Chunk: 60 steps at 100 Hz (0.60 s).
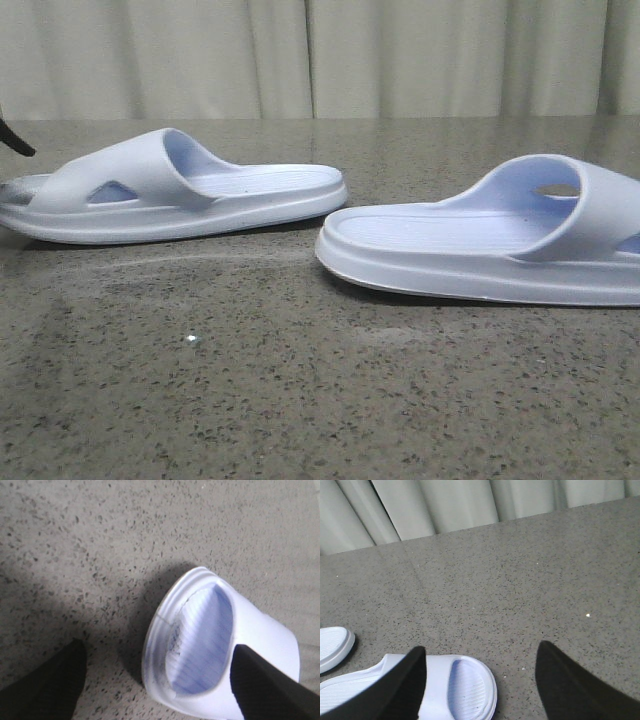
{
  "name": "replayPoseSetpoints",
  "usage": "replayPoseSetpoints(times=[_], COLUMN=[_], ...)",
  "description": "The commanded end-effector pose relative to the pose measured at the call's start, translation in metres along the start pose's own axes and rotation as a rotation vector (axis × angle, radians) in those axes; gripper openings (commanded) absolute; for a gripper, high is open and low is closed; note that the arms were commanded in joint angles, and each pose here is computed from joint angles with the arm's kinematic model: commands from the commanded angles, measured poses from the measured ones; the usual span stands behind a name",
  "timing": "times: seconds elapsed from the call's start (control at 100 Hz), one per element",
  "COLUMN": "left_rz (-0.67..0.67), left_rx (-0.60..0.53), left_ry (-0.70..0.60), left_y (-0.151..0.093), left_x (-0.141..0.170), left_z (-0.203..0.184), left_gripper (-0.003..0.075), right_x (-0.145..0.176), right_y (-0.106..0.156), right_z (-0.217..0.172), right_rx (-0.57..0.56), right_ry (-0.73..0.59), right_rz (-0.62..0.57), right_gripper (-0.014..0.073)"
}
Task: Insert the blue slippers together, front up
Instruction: 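Lower the left gripper onto the slipper heel rim nearest it and close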
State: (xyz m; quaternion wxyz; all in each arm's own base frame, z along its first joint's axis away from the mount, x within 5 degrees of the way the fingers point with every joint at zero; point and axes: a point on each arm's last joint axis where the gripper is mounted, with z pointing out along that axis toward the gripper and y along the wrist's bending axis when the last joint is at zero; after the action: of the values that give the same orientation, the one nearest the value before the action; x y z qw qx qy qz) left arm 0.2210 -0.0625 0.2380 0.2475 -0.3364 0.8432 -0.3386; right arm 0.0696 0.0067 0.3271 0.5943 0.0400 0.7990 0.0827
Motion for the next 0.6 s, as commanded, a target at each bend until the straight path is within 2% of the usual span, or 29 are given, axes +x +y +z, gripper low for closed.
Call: replayPoseSetpoints(times=[0.0, 0.31, 0.59], left_rz=[-0.026, -0.069, -0.049], left_rx=[0.029, 0.002, 0.041], left_ry=[-0.023, 0.005, 0.025], left_y=[-0.008, -0.003, -0.010], left_x=[-0.004, -0.004, 0.003], left_z=[0.000, 0.012, 0.021], left_gripper=[0.0507, 0.0400, 0.0389], right_x=[-0.017, -0.017, -0.017], right_y=[0.003, 0.003, 0.003], right_z=[-0.002, -0.002, -0.002], right_rx=[-0.015, -0.015, -0.015], right_ry=[-0.100, -0.100, -0.100], right_rz=[-0.003, -0.003, -0.003], right_gripper=[0.0404, 0.0404, 0.0404])
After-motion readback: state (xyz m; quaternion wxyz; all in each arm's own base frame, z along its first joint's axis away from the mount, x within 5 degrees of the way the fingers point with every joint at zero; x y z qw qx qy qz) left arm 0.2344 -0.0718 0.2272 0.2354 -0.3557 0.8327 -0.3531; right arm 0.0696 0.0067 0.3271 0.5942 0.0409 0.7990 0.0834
